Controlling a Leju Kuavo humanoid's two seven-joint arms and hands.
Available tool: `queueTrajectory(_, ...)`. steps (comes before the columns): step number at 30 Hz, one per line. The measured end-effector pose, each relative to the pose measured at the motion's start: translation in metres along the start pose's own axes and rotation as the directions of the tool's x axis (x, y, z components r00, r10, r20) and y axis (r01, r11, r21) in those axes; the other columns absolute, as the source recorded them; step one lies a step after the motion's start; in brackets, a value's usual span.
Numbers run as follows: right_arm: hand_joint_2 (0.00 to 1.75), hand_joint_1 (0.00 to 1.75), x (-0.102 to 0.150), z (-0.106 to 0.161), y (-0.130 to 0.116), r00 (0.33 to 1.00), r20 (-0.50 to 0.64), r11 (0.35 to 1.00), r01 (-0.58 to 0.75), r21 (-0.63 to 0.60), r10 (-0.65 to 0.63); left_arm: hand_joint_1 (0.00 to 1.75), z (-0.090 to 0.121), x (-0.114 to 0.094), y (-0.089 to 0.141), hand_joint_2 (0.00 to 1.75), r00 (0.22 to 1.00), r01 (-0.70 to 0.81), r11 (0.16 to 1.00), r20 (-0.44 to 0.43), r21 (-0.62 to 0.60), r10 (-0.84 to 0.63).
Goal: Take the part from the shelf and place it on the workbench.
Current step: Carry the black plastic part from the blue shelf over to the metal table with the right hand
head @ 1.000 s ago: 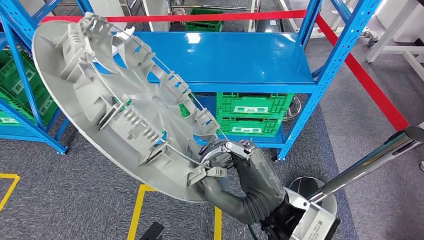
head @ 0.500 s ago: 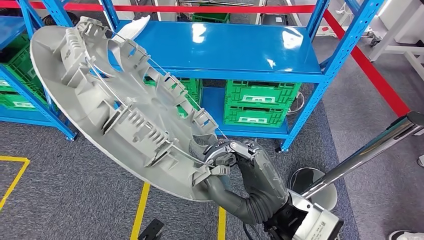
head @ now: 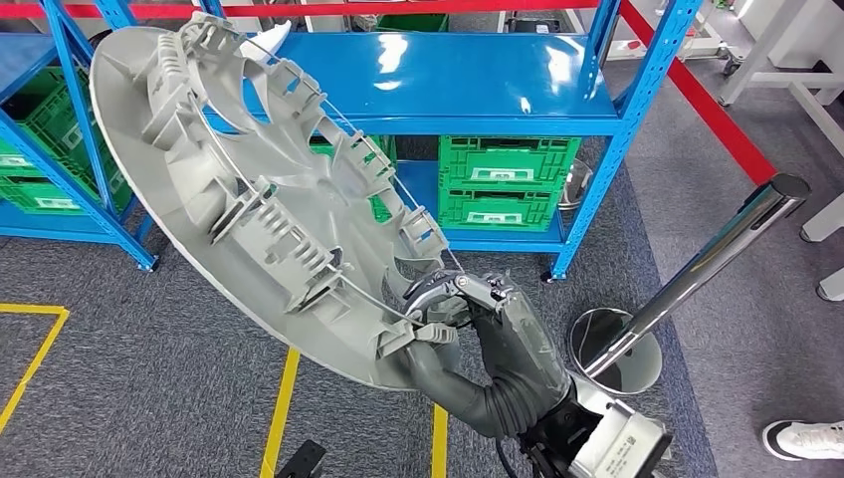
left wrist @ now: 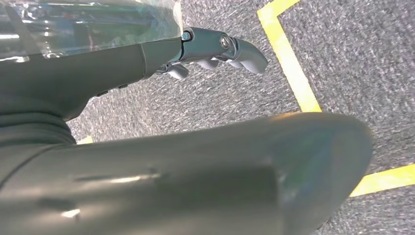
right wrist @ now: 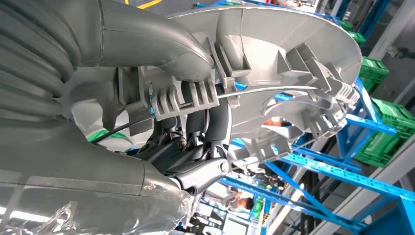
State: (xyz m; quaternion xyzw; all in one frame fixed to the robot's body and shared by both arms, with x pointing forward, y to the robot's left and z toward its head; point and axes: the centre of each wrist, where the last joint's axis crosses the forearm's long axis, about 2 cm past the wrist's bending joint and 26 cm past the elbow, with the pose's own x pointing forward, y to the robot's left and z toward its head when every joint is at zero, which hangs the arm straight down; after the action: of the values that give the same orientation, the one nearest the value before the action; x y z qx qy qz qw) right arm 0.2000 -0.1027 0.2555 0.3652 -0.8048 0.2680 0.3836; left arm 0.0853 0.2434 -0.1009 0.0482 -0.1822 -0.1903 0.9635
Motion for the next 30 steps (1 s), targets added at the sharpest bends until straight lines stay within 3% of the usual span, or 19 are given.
queueTrajectory(30,1.75,1.75,-0.0005,0.0001,0.0,1.0,0.001,1.0,-0.02,0.002,0.02,0.0,-0.0002,0.003,-0.0011,1.75,1.0,-0.007,1.0,0.004,-0.004,0.007)
